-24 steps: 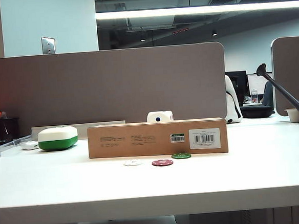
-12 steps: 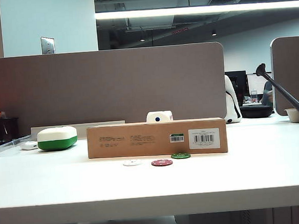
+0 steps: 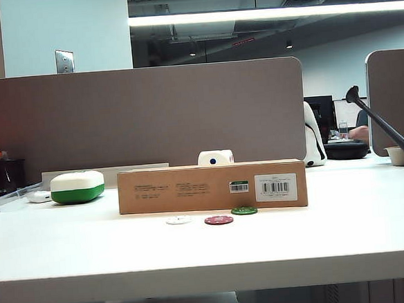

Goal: Push the chip with the highest value in the row forward next to the rectangular box.

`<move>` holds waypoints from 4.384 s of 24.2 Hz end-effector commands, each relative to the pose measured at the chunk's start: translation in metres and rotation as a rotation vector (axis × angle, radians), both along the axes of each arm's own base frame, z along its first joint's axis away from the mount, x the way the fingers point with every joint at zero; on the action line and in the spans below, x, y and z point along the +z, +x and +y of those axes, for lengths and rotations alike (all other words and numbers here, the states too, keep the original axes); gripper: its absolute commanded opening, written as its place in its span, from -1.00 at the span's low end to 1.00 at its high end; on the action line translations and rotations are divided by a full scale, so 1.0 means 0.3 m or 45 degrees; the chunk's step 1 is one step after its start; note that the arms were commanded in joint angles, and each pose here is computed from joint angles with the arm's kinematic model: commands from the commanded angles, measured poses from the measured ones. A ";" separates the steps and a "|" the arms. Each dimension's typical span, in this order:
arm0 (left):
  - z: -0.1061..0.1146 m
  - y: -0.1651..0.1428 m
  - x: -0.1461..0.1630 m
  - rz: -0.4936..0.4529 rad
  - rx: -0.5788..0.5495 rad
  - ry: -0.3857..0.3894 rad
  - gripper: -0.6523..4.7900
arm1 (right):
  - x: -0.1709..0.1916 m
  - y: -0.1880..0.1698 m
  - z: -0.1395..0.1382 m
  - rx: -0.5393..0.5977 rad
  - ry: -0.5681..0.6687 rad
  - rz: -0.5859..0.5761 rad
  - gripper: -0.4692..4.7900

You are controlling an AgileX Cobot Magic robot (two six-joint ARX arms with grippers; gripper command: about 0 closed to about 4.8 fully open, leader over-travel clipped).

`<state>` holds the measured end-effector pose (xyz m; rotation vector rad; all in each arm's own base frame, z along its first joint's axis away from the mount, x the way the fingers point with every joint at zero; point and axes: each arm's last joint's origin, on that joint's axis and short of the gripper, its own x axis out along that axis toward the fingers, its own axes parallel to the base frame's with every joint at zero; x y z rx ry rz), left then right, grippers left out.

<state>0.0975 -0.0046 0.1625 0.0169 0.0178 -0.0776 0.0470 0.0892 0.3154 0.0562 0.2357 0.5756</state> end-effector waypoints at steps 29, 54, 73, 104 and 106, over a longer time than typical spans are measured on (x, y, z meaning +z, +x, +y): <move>-0.001 -0.001 0.007 -0.012 -0.006 -0.004 -0.78 | 0.097 0.148 -0.185 -0.098 0.076 -0.405 -0.86; -0.001 -0.001 0.007 -0.012 -0.007 -0.003 -0.78 | -0.412 0.153 -0.270 -0.613 0.133 -0.504 -0.86; -0.001 -0.001 0.007 -0.012 -0.007 -0.004 -0.78 | -0.486 0.167 -0.281 -0.657 0.090 -0.332 -0.86; -0.001 -0.001 0.007 -0.012 -0.007 -0.004 -0.78 | -0.487 0.168 -0.288 -0.684 0.052 -0.339 -0.86; -0.001 -0.001 0.007 -0.012 -0.007 -0.004 -0.78 | -0.487 0.168 -0.288 -0.683 0.052 -0.339 -0.86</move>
